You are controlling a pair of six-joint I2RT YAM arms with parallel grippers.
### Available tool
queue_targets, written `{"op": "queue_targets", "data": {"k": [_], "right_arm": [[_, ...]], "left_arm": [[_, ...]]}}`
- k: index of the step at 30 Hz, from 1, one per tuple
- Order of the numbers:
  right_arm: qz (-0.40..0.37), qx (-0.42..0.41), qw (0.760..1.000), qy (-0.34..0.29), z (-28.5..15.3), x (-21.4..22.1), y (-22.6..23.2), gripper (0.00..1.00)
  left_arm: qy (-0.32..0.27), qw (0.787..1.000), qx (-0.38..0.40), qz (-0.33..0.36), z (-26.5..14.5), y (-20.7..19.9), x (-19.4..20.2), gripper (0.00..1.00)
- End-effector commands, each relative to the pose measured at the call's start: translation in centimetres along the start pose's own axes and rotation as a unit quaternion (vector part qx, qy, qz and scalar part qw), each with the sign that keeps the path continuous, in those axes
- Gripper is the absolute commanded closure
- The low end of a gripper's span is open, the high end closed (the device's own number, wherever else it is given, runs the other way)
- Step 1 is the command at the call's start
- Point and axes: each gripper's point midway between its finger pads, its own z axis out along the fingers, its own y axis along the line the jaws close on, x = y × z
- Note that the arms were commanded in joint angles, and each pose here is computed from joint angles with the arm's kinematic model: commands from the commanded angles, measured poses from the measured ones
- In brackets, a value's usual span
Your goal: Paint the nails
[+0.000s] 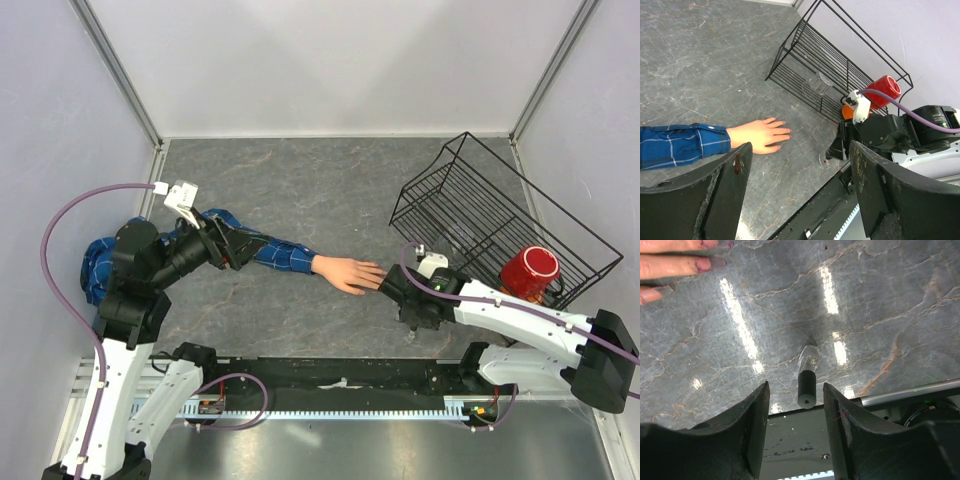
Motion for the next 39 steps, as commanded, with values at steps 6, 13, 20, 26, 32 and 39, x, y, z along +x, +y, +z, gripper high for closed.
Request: {"op": "queue_targets", "data": {"k": [6,13,20,26,32,39], "right_arm": [[-0.003,0.009,1.0,0.017,0.9,1.7,0.5,0.48],[0.0,0.016,1.0,0.01,1.1,1.7,-0.1,0.54],[0.001,0.023,1.0,-0.005,1.4,1.1,-0.1,0.57],[-0.002,0.03,0.999,-0.024,1.5,0.5,-0.4,0.6],[-0.008,0.036,0.999,-0.03,1.7,0.3,-0.6,0.74],[-0.108,-0.001,0.991,-0.074,-0.6,-3.1,2.2,1.0]], "left_arm": [[-0.009,1.0,0.014,0.011,0.2,-0.3,-0.4,0.16],[-0.006,1.0,0.015,0.009,0.3,-0.3,-0.3,0.16],[-0.002,1.0,0.018,0.006,0.3,-0.3,0.0,0.16],[0.006,1.0,0.018,0.004,0.0,-0.2,0.6,0.15],[0.018,1.0,0.023,0.003,0.0,-0.1,1.5,0.16],[0.051,0.998,0.047,0.013,0.8,0.3,3.2,0.16]]}}
